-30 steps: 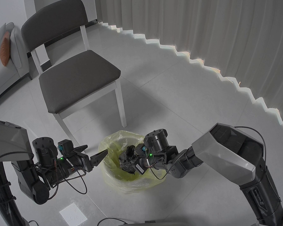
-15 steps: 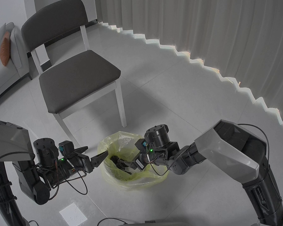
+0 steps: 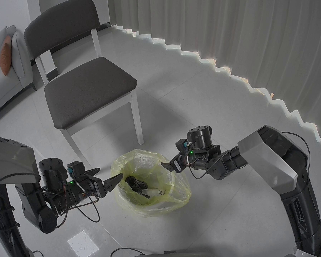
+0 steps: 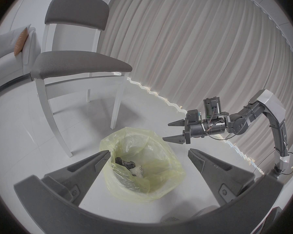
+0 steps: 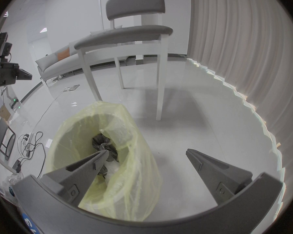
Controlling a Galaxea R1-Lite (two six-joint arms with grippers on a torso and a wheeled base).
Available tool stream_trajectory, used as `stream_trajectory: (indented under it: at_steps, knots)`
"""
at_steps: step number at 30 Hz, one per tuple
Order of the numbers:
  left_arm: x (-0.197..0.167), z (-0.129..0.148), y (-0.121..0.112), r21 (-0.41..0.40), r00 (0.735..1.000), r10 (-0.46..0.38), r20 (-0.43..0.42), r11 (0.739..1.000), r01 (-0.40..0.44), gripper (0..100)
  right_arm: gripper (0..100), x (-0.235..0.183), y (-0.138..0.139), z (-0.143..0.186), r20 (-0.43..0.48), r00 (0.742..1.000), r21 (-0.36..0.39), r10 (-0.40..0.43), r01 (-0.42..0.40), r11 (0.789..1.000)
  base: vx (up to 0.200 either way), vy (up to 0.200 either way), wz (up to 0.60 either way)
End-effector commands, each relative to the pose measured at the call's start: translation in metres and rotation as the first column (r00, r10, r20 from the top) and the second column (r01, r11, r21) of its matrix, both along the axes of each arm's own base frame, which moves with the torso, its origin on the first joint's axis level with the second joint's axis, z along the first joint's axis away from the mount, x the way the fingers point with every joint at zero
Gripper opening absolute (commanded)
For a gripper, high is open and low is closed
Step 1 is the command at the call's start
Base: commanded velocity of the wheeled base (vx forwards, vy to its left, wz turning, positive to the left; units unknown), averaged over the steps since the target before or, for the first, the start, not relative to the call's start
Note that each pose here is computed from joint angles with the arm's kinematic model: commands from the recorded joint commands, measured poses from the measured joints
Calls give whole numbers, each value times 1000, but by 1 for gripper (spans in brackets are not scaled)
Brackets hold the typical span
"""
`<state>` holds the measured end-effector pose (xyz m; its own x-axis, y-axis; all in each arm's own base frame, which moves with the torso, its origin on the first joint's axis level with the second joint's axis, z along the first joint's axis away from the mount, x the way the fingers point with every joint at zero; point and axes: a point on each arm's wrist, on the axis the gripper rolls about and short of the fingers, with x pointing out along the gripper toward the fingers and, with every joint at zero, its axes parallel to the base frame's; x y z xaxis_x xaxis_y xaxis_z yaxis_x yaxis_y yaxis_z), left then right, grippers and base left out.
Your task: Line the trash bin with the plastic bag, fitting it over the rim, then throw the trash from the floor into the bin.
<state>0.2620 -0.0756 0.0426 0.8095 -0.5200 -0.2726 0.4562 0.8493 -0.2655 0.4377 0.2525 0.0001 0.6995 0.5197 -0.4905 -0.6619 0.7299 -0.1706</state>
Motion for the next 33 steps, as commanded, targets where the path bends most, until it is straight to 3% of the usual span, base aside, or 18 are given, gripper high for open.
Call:
stream_trajectory:
  at_steps: [1, 23, 33]
  knots:
    - [1, -1, -1, -3, 1000, -1, 8, 1000, 1, 100, 100, 11, -18, -19, -26, 999, -18, -41, 40, 999, 0, 0, 0]
    - [2, -6, -1, 2, 1000, 2, -9, 1000, -2, 100, 100, 46, -37, -68, -85, 989, -75, -123, 117, 990, 0, 0, 0]
    - [3, -9, -1, 4, 1000, 2, -17, 1000, -2, 100, 100, 47, -35, -51, -57, 991, -56, -118, 115, 992, 0, 0, 0]
